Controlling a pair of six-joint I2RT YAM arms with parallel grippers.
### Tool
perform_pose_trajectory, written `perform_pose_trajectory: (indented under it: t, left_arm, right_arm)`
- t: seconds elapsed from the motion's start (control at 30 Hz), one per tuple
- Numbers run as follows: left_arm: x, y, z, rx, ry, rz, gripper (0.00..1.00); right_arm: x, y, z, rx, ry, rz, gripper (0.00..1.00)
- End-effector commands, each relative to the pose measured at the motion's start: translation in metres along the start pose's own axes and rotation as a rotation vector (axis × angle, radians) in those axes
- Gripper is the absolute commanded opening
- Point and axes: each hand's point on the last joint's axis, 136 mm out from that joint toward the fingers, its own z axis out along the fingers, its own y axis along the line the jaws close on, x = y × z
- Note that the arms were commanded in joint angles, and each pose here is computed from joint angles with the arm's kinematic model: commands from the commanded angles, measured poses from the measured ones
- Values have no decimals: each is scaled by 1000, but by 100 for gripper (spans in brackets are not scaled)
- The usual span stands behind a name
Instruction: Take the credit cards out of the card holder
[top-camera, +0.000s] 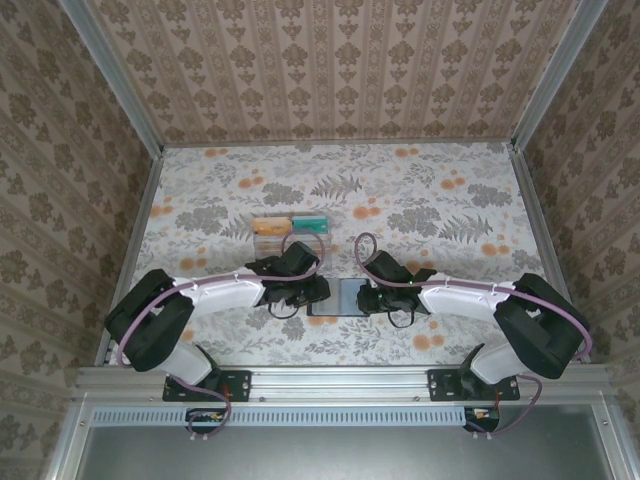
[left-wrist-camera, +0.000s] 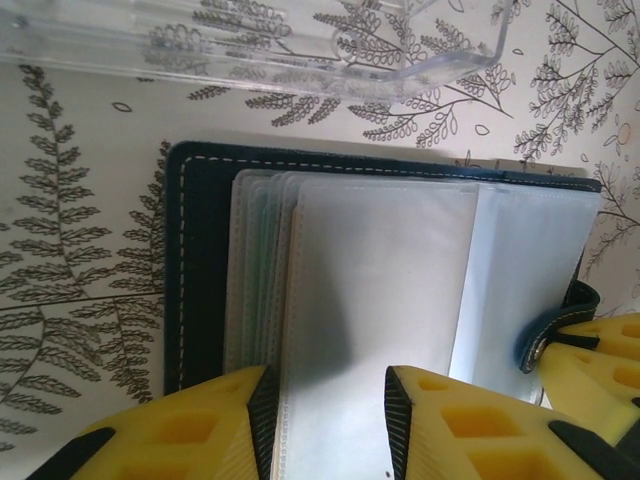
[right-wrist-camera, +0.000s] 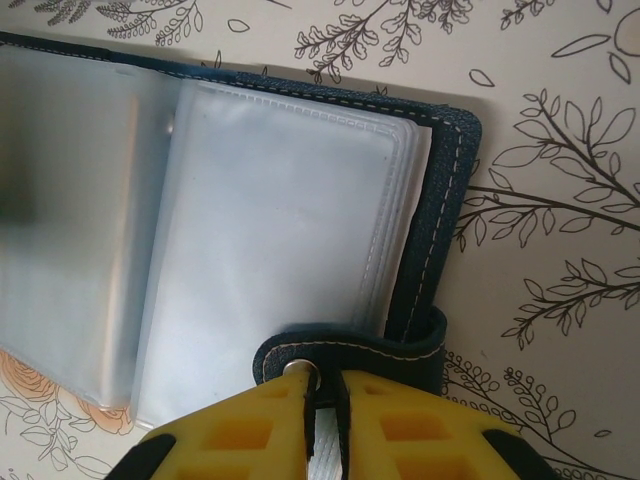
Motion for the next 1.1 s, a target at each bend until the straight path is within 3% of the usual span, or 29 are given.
perform_pose_trajectory:
  t: [0.0, 0.4, 0.6, 0.8, 1.07]
  left_arm:
    - [4, -6, 7, 36, 28, 15, 37]
    - [3, -34, -1, 174, 14, 43, 45]
    - [0, -51, -9, 213, 3, 87, 59]
    - [0, -79, -11, 314, 7, 116, 58]
    - [1, -100, 4, 345, 42, 123, 57]
  right_arm:
    - [6, -12, 1, 63, 23, 1, 19]
    - [7, -13, 3, 67, 30, 6, 19]
    - [8, -15, 4, 69, 31, 10, 21]
    - [4, -16, 0, 72, 7, 18, 22]
    - [-10, -32, -34, 80, -118, 65, 27]
